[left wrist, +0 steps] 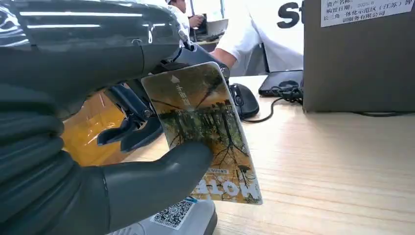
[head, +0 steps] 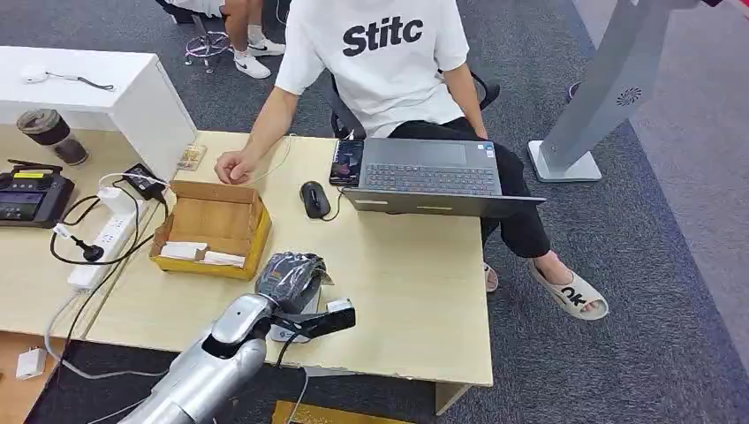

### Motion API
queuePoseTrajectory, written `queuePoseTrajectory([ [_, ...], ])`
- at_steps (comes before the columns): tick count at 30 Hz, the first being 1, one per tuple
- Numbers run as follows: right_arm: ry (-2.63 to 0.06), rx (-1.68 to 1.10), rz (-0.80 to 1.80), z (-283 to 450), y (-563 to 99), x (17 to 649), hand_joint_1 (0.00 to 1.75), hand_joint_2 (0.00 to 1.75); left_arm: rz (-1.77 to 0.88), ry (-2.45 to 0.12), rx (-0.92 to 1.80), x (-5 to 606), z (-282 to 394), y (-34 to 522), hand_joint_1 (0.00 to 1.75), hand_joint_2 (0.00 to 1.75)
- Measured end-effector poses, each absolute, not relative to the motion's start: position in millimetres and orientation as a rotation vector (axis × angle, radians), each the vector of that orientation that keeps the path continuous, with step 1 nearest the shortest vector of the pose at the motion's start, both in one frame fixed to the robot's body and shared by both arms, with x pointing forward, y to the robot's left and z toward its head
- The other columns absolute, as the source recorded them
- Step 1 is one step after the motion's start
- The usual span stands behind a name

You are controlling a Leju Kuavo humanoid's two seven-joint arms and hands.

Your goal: Pass the card to the sensor for recognition and then transmit it.

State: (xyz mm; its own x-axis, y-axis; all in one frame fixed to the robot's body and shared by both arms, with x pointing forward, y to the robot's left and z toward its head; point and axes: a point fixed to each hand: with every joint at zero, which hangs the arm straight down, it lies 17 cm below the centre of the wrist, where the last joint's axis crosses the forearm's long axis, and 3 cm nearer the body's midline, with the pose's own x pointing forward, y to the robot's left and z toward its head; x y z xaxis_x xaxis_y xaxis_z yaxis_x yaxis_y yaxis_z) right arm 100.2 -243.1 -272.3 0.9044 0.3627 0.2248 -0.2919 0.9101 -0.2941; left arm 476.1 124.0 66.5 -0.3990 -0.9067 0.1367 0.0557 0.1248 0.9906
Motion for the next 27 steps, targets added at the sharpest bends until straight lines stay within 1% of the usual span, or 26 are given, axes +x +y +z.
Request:
queuePoseTrajectory([
  [15,-0.277,-0.258,0.342,-272.5,-242.9,98.8,0.00,1.75,-1.430,-1.516,0.853,475.6,63.0,125.9,1.75,1.75],
  [27,-0.265,-0.263,0.337,-273.1,-244.1,95.6,0.00,1.75,-1.528,-1.463,0.843,464.3,50.6,126.2,1.75,1.75],
])
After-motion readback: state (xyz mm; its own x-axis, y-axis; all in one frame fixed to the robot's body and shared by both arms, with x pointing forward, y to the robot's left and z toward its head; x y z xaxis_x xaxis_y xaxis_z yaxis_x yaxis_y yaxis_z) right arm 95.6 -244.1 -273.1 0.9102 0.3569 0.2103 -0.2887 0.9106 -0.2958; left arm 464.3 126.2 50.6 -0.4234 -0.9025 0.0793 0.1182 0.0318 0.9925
